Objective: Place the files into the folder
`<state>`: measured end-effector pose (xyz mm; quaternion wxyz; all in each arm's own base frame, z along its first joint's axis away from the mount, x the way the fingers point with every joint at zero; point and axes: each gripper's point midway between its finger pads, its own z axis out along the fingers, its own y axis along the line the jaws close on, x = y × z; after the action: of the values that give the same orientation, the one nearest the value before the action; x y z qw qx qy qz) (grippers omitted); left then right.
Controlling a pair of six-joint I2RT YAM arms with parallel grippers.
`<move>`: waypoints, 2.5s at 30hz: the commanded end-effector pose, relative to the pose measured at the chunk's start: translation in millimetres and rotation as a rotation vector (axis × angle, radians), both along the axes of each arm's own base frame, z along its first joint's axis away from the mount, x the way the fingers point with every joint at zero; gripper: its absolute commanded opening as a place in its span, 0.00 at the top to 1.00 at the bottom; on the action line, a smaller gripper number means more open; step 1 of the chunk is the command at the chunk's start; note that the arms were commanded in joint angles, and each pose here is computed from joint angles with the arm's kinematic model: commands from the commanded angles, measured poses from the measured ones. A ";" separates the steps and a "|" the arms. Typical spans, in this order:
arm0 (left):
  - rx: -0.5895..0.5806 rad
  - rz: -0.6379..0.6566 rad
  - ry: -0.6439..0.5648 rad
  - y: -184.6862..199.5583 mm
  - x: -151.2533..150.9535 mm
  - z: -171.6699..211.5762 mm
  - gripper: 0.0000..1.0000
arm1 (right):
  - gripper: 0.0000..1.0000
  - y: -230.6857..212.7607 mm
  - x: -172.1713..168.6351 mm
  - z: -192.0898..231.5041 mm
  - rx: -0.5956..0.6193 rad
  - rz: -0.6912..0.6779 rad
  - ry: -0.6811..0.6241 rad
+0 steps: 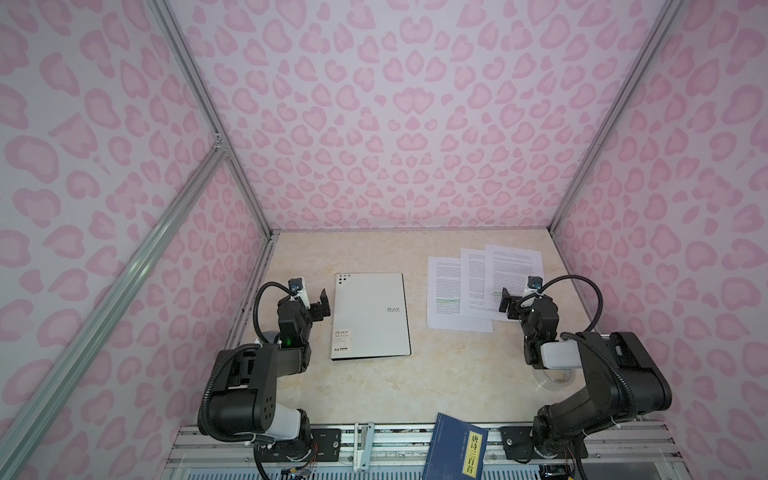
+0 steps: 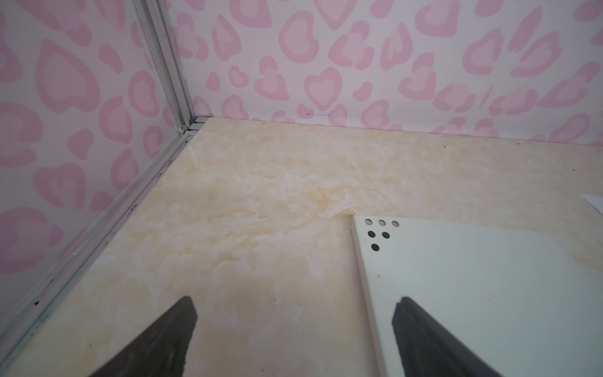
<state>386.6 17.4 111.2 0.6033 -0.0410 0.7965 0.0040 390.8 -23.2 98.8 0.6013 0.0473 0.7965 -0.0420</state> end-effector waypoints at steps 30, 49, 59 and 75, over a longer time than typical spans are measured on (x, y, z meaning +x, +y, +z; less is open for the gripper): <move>0.003 -0.011 -0.018 -1.6 2.8 5.6 0.02 | 0.01 0.2 0.4 1.8 -0.002 0.000 -0.012; 0.074 -0.056 0.105 -17.0 22.3 37.0 0.03 | 0.01 -21.0 -4.8 27.3 -0.008 -0.140 -0.009; 0.394 -0.264 0.648 -35.8 14.2 67.4 0.03 | 0.01 -3.5 4.0 82.0 0.079 -0.267 0.301; 1.078 -0.695 0.850 -90.3 -127.0 20.0 0.03 | 0.01 161.5 -30.1 51.1 0.390 0.282 0.539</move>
<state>272.8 -75.7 133.0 0.1663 0.4867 0.8369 0.1870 372.0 111.0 156.3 0.3929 0.0509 0.9096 0.1252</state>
